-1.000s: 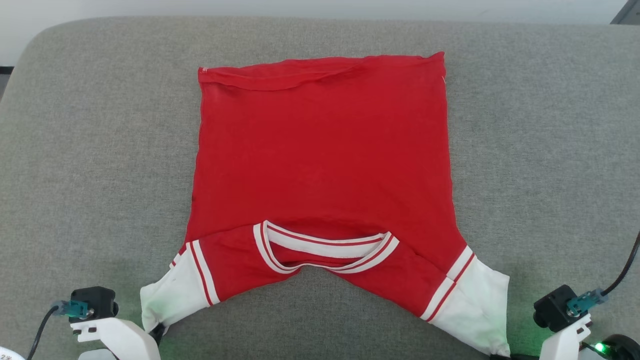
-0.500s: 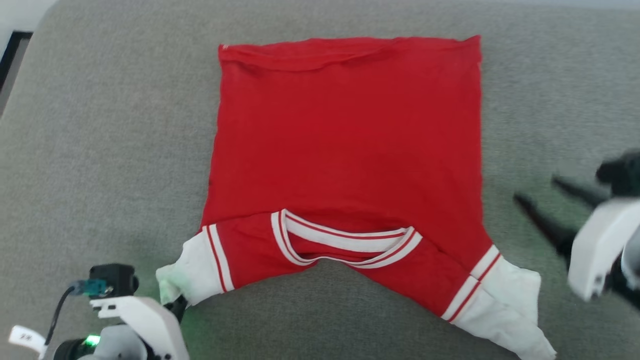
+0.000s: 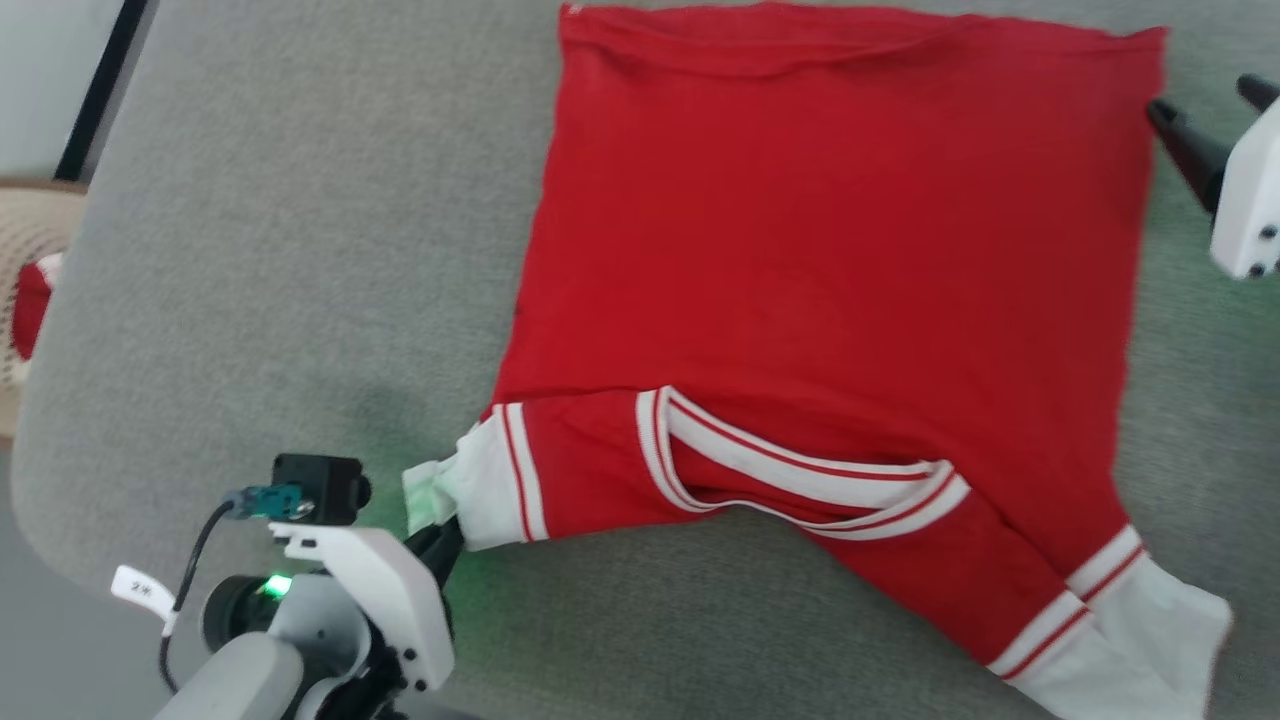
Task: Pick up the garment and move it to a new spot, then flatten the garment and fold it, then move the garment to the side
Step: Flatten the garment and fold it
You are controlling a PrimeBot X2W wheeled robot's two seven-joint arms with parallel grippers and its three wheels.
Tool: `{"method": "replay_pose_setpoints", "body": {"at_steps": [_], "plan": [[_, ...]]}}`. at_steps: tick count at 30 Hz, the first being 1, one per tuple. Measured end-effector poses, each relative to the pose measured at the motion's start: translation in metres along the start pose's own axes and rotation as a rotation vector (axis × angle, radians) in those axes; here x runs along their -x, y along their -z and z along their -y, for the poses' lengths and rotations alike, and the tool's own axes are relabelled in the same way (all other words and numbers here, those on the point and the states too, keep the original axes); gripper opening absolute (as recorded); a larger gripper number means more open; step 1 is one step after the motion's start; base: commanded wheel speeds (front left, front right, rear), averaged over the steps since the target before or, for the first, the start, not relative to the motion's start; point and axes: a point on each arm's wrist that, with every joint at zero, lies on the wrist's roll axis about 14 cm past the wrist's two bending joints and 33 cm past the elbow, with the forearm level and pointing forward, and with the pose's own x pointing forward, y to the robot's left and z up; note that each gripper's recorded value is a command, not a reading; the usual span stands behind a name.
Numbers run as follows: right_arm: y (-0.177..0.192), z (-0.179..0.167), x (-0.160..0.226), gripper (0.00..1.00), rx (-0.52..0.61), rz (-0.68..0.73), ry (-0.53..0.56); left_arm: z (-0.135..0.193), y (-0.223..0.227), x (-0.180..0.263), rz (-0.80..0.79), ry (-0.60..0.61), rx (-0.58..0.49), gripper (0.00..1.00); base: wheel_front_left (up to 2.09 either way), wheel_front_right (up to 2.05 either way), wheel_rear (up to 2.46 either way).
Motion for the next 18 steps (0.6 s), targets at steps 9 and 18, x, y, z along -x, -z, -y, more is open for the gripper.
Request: {"method": "replay_pose_setpoints", "body": {"at_steps": [9, 18], "plan": [[0.040, 0.001, -0.061, 1.00, -0.060, -0.355, 0.002, -0.005, 0.003, -0.005, -0.004, -0.005, 0.032, 0.00, 0.00, 0.00, 0.00], [0.055, -0.010, -0.064, 0.00, -0.049, -0.589, -0.025, -0.008, 0.006, -0.009, -0.002, -0.008, 0.059, 0.00, 0.00, 0.00, 0.00]]}}
